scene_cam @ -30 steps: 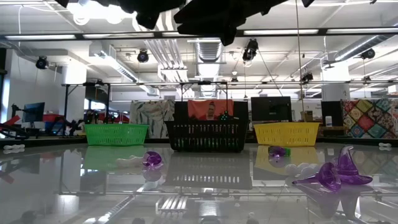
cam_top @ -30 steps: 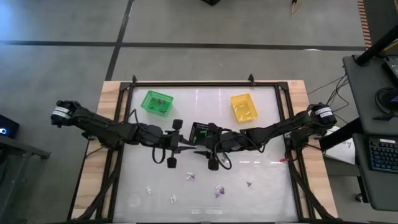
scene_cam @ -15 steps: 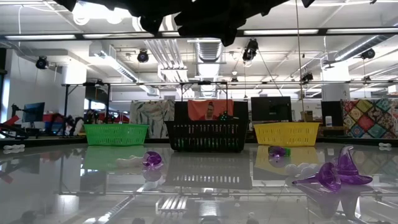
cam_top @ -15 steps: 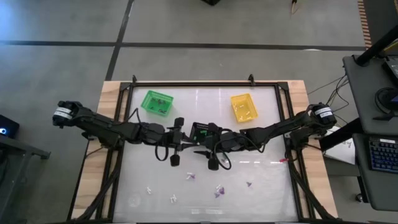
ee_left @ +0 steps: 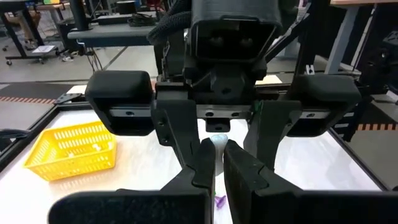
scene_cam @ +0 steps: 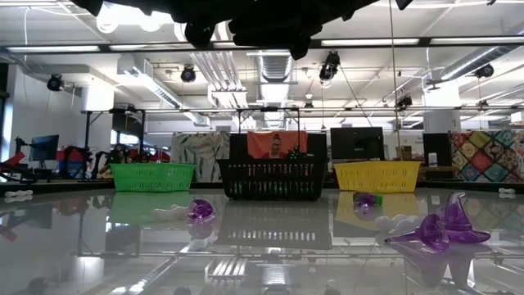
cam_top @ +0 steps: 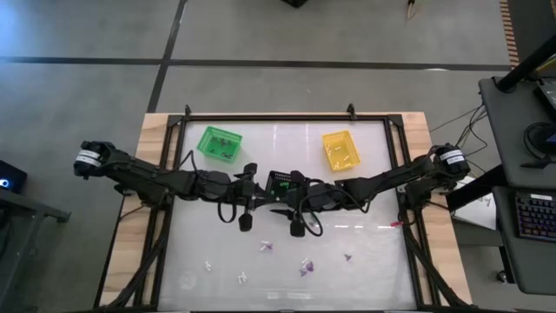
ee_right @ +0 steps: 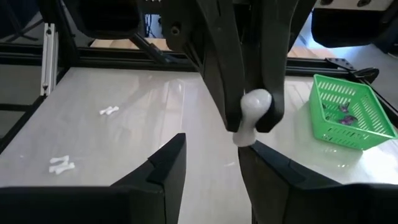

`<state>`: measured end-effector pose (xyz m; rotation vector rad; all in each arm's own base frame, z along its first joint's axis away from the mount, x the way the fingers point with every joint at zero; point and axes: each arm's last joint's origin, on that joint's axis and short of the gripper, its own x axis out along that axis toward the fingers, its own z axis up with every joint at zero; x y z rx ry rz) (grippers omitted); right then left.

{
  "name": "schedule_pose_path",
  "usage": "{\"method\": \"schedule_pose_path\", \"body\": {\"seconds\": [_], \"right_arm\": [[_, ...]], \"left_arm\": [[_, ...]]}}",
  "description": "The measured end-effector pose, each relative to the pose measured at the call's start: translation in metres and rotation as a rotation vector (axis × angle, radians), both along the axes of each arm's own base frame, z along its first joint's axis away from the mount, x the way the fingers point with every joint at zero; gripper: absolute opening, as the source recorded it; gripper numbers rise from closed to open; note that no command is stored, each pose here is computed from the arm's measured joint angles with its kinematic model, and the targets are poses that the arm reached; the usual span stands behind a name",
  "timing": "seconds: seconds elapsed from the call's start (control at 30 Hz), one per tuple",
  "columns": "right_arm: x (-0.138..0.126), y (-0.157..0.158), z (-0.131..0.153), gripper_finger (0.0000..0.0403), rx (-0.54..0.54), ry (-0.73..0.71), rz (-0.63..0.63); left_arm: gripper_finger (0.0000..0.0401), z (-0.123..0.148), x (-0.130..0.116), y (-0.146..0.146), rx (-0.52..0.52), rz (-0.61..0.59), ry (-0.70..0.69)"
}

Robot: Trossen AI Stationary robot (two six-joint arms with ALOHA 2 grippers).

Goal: Sort Halloween decoration
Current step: Put the white bone toy into the yellow bin

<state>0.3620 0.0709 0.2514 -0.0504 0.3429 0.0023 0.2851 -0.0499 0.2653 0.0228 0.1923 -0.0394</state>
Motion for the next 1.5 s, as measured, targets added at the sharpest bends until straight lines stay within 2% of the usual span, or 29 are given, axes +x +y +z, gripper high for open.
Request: {"method": "schedule_pose_path", "body": {"seconds": [0.37,0.97,1.17,1.5], "right_arm": [[0.001,0.0,0.003,0.013,-0.017,-0.032,0.005],[0.0,0.0,0.002,0.0116,-0.016,-0.015,0.005],[0.0,0.0,0.002,0.0091,-0.021,-0.007,0.004],[-0.001,-0.001,0.001,0.0017,-0.044,0.009,0.005]], "left_arm": [[0.0,-0.006,0.008,-0.001,-0.007,0.001,-0.016],[0.0,-0.008,0.007,-0.001,-0.034,0.007,0.014],[0.0,-0.011,0.006,-0.001,-0.036,0.004,0.048],[0.0,-0.012,0.005,-0.001,-0.035,0.004,0.056]]}}
